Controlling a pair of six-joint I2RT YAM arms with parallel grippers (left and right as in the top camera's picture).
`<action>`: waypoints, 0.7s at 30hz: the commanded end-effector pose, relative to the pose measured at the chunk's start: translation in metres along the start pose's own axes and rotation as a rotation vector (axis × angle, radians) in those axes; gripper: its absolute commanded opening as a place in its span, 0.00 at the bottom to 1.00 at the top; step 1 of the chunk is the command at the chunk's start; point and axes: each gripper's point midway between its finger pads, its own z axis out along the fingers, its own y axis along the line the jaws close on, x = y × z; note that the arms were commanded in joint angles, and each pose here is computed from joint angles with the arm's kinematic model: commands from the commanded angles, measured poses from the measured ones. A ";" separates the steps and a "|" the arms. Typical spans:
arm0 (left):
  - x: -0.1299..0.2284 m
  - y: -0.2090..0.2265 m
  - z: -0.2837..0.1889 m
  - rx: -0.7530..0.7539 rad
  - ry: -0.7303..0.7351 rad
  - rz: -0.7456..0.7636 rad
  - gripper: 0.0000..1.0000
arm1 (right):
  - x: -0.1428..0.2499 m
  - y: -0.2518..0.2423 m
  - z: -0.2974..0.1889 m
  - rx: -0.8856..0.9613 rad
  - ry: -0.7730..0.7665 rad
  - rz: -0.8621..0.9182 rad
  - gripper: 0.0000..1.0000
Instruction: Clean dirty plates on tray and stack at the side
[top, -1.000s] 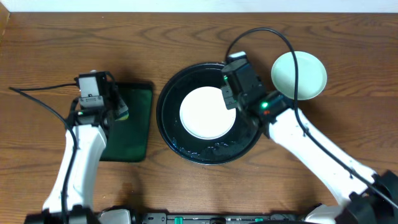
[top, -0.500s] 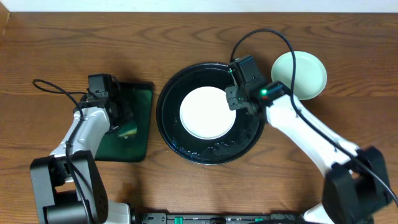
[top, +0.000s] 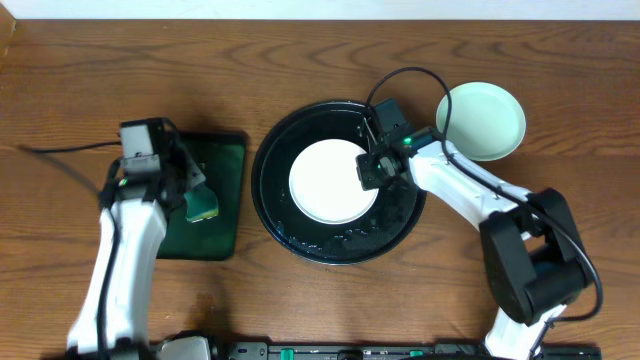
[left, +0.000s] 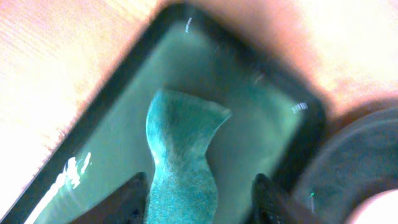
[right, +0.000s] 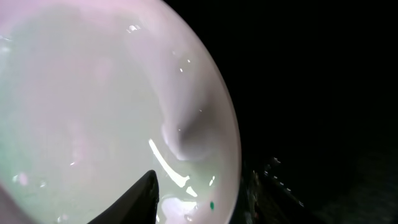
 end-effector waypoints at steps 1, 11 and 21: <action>-0.025 -0.009 -0.032 0.049 -0.111 -0.007 0.64 | 0.006 -0.006 0.013 0.001 0.034 0.043 0.44; -0.031 -0.011 -0.050 0.073 -0.162 -0.009 0.79 | 0.007 -0.013 0.029 0.038 0.044 0.044 0.01; -0.031 -0.011 -0.050 0.073 -0.162 -0.009 0.79 | -0.065 -0.027 -0.081 0.350 -0.312 -0.087 0.01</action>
